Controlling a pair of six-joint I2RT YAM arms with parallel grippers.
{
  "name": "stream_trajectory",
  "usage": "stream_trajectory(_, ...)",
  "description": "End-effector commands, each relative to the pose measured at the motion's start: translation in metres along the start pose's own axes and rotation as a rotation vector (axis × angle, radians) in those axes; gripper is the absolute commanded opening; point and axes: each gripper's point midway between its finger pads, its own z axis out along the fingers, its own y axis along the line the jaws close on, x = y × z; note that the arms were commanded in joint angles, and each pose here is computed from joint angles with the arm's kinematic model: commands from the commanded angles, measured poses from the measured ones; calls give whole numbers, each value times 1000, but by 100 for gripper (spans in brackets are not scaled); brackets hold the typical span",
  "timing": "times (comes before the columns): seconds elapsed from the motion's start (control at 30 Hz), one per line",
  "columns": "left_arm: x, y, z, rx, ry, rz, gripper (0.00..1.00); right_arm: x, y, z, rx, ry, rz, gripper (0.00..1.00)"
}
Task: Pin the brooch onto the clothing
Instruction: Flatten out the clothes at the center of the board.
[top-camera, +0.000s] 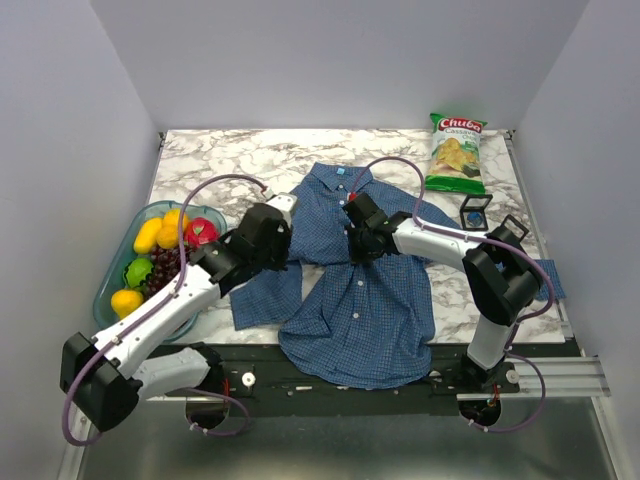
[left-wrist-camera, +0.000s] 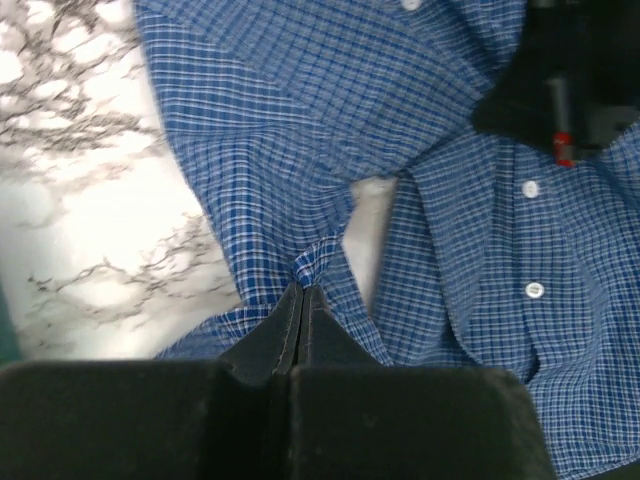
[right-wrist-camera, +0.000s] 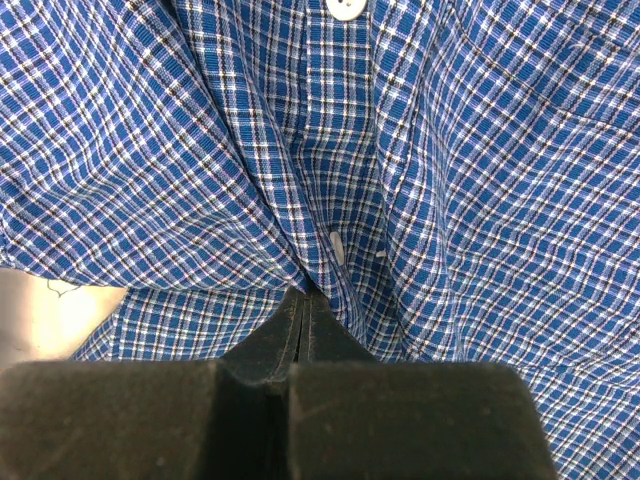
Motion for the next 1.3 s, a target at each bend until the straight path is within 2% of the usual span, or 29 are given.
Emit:
stream_trajectory(0.0,11,-21,10,-139,-68,13,0,-6,-4,-4,7,-25,5,1)
stream_trajectory(0.2,61,-110,38,19,-5,64,0,-2,-7,1,18,-11,18,1)
stream_trajectory(0.33,70,-149,44,98,9,55,1,-1,-10,4,19,-12,31,1)
stream_trajectory(0.37,69,-155,43,111,7,54,5,1,-12,4,21,-7,35,1)
stream_trajectory(0.4,71,-160,44,120,11,50,12,0,-12,5,19,-8,36,1)
stream_trajectory(0.43,72,-165,42,138,10,54,31,1,-12,5,19,-6,36,1)
stream_trajectory(0.5,73,-168,38,173,9,43,52,2,-13,5,20,-5,37,1)
stream_trajectory(0.53,73,-167,35,177,6,35,72,1,-13,5,19,-8,36,1)
stream_trajectory(0.63,63,-152,22,162,-32,3,93,1,-13,4,17,-8,33,1)
stream_trajectory(0.67,58,-141,20,148,-36,-24,97,1,-13,4,17,-8,31,1)
stream_trajectory(0.8,44,-106,0,146,-69,-123,99,1,-12,6,15,-5,30,1)
stream_trajectory(0.87,41,-80,-3,97,-73,-184,99,1,-12,6,14,-3,28,1)
stream_trajectory(0.9,36,-55,-1,48,-93,-239,99,1,-12,6,15,-5,30,1)
stream_trajectory(1.03,42,-10,6,-31,-55,-324,99,1,-12,5,11,-5,27,1)
stream_trajectory(1.17,44,11,18,-67,-58,-353,99,1,-11,6,5,-4,25,1)
stream_trajectory(1.27,56,31,33,-129,13,-357,99,0,-10,5,0,-4,25,1)
